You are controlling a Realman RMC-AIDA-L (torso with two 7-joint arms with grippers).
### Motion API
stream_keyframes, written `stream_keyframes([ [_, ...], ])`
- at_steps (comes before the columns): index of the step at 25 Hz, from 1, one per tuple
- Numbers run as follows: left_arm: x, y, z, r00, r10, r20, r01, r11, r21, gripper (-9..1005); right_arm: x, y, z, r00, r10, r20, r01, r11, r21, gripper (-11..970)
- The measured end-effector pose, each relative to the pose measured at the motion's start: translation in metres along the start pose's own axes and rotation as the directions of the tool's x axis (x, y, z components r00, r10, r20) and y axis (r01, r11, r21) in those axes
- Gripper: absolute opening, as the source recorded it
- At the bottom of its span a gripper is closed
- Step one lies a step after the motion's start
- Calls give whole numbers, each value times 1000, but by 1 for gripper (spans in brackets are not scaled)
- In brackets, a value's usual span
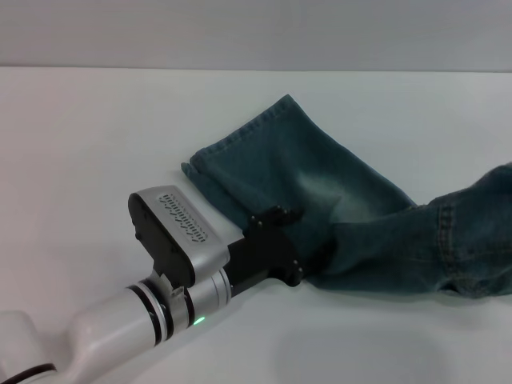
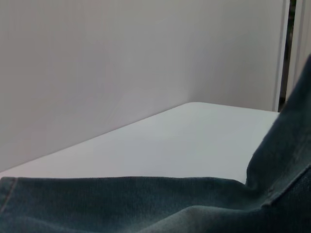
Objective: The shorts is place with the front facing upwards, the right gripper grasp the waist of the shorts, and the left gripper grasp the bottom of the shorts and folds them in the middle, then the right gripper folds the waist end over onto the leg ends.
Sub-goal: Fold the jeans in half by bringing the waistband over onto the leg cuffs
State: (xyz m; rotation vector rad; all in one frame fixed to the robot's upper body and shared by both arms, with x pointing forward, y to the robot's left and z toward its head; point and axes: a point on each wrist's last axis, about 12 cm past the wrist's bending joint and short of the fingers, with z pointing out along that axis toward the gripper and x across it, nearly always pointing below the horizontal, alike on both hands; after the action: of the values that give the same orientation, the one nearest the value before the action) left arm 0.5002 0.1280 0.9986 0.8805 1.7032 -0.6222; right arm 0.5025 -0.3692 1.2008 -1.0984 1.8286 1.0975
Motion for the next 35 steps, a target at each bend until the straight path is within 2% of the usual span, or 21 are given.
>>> stream_keyframes([
  [11,0,-21,-2,1000,11,24,-13,997,74,683,-12,-13,10,999,4,35,-3,1000,-19,72],
  [18,-1,-28,-3,999,6,36,-9,995,97,683,-23,-26,23,998,12,57,-10,999,-34,71],
  [23,-1,-33,-4,999,12,44,-17,993,115,681,-35,-36,39,997,9,71,-5,998,-57,70],
  [29,-3,-39,-4,998,7,56,-15,990,137,682,-48,-48,70,999,1,36,2,996,-86,70],
  [35,-5,-46,-4,998,-12,69,2,989,151,682,-54,-53,93,1000,-2,17,4,994,-109,71],
])
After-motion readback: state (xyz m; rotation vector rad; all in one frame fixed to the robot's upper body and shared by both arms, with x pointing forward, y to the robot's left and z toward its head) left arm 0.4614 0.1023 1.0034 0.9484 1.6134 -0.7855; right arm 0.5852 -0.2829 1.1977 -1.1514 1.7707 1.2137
